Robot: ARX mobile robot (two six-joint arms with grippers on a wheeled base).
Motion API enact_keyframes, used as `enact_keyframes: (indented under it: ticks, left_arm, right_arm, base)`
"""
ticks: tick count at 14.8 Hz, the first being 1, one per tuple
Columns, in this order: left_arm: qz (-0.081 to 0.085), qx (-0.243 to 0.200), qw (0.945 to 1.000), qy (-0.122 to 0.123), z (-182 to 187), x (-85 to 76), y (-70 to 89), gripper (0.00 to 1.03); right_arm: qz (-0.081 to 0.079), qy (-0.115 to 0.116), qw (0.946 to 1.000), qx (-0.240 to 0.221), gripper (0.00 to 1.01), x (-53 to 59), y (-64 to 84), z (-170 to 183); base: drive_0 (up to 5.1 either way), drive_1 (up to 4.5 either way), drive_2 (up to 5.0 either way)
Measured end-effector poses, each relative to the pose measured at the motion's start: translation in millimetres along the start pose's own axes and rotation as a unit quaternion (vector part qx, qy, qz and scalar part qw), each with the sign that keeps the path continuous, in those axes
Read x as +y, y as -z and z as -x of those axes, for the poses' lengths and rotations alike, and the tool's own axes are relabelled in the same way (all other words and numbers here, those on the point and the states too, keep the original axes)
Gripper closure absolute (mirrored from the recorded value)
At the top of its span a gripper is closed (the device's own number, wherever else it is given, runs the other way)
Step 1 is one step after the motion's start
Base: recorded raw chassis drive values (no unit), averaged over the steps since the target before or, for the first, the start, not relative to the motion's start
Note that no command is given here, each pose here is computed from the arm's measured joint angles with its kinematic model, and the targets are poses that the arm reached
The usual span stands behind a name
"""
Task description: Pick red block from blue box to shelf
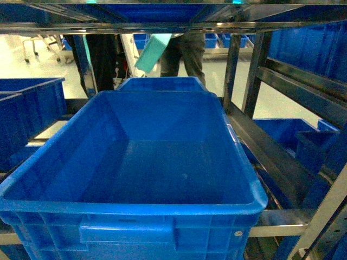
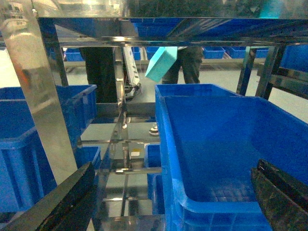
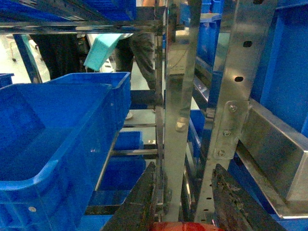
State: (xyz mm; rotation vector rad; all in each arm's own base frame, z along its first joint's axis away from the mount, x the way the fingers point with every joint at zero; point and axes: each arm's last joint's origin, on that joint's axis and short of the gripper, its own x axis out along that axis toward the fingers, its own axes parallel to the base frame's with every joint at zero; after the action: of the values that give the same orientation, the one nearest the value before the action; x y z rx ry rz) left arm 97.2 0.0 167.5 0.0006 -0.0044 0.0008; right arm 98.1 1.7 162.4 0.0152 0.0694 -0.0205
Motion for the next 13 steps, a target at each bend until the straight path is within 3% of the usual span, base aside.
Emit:
enact_keyframes:
  ticks: [13]
  left_arm:
    - [0.000, 0.000, 1.0000, 0.000, 0.0, 0.0, 0.0, 0.05]
  right_arm:
    - [0.000, 0.000, 1.0000, 0.000, 0.73, 0.0, 0.0, 0.0]
  base:
    - [0.0, 0.00, 0.0]
